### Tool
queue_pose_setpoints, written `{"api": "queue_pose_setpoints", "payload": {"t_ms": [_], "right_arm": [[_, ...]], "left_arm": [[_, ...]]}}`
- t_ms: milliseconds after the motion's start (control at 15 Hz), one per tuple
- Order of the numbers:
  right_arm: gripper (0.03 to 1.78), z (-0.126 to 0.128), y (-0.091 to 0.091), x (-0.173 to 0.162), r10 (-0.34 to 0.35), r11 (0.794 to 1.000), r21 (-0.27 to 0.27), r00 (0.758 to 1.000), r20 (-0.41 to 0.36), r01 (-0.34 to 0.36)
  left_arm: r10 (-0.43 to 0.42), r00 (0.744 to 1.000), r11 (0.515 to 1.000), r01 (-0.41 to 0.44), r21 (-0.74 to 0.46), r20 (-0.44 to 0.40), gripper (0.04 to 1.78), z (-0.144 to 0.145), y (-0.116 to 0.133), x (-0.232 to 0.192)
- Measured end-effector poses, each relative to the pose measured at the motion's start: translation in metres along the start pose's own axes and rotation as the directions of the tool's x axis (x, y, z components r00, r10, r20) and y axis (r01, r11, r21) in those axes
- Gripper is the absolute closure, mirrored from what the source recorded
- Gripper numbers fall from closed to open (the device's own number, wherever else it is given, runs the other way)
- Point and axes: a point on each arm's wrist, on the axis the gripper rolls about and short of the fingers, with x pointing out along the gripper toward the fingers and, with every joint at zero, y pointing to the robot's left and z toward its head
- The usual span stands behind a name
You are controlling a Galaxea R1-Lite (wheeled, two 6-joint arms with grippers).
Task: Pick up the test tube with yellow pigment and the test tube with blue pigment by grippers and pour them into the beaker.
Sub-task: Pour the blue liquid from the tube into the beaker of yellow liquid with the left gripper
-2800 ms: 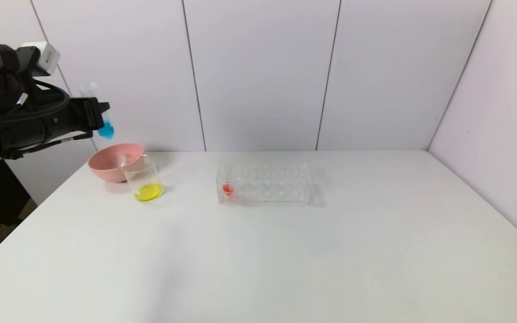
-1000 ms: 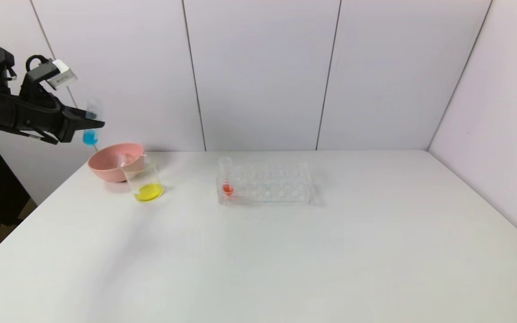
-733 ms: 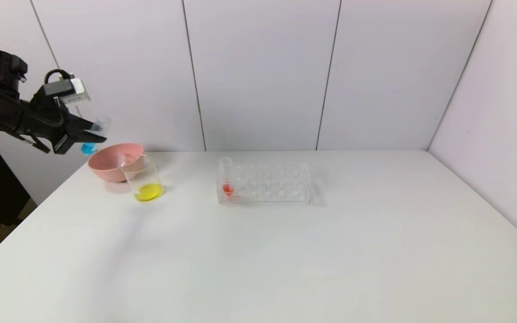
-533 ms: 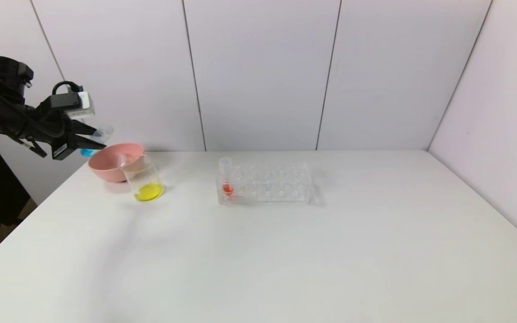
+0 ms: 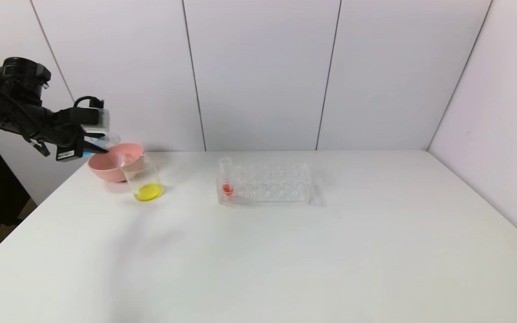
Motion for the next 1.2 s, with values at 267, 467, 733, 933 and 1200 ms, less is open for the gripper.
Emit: {"api": "queue_pose_setpoints", "payload": {"t_ms": [267,467,733,933,1200], "right_arm": [[0.1,0.0,0.0,0.0,0.0,1.0,0.0,1.0,0.0,0.0],[0.1,0.0,0.0,0.0,0.0,1.0,0.0,1.0,0.0,0.0],[0.1,0.0,0.0,0.0,0.0,1.0,0.0,1.0,0.0,0.0],[0.1,0.0,0.0,0.0,-0.001,1.0,0.0,1.0,0.0,0.001],[0.1,0.0,0.0,0.0,0.0,1.0,0.0,1.0,0.0,0.0]], "left_arm": [[-0.011,0.999,0.999,0.013,0.052,-0.045,1.38,0.0,-0.001,0.001],[-0.039,0.995,0.998,0.044,0.05,-0.093,1.38,0.004,-0.004,0.004],[-0.066,0.988,0.996,0.074,0.048,-0.143,1.38,0.008,-0.006,0.012],[-0.084,0.983,0.995,0.092,0.045,-0.162,1.38,0.009,-0.008,0.014],[-0.089,0.981,0.994,0.098,0.048,-0.173,1.38,0.013,-0.008,0.016]]}}
